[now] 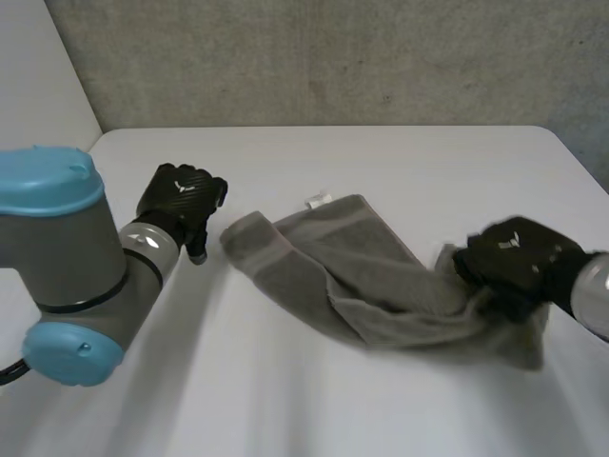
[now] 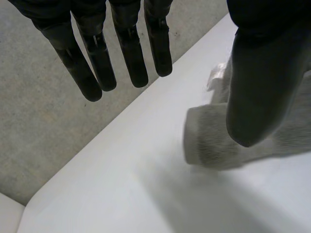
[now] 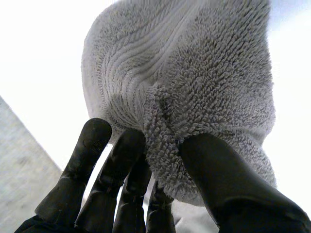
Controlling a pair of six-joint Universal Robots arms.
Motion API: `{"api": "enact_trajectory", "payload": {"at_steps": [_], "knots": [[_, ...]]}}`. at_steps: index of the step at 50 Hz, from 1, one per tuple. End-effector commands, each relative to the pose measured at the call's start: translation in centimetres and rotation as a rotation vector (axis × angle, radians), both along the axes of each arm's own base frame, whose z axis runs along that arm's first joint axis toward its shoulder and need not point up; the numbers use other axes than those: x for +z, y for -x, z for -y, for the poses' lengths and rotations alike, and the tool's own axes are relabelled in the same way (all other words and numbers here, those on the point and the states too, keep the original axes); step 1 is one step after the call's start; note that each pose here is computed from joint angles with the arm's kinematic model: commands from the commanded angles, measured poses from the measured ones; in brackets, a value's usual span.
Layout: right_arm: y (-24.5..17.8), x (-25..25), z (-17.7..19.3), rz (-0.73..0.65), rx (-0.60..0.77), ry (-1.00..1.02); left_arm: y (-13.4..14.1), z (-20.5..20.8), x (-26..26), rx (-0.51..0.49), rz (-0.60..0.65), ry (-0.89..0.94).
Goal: Fold the towel.
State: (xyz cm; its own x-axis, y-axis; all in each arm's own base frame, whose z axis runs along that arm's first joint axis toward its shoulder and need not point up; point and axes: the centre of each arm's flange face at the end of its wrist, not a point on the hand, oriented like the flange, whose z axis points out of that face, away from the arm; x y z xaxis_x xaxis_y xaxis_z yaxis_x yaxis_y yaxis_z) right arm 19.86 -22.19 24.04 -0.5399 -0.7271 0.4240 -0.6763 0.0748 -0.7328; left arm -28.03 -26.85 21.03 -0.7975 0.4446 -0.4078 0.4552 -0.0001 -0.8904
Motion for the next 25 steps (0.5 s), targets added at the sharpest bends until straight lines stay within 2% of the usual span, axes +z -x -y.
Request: {"api": "enact_trajectory", "payload": {"at_steps": [1, 3, 6, 8, 13, 25], "knots": [[1.8, -1.3, -0.3, -0.086, 0.011, -0.022, 2.2, 3.4, -2.6, -0.034, -0.006, -0.001], [1.7, -1.6, -0.2, -0.066, 0.015, -0.021, 3.6, 5.1, -3.8, -0.073, -0.014, -0.006], [1.6, -2.1, 0.1, -0.024, 0.003, -0.027, 4.3, 5.8, -4.3, -0.100, -0.015, -0.017], [1.6, -2.4, 0.5, -0.001, -0.006, -0.031, 5.5, 6.6, -5.2, -0.178, -0.014, -0.064], [1.3, -3.6, 1.2, 0.036, -0.014, -0.059, 6.9, 7.4, -6.5, -0.265, -0.011, -0.133], [1.2, -6.2, 2.3, 0.036, -0.013, -0.129, 7.7, 8.9, -9.4, -0.265, 0.035, -0.232]]}}
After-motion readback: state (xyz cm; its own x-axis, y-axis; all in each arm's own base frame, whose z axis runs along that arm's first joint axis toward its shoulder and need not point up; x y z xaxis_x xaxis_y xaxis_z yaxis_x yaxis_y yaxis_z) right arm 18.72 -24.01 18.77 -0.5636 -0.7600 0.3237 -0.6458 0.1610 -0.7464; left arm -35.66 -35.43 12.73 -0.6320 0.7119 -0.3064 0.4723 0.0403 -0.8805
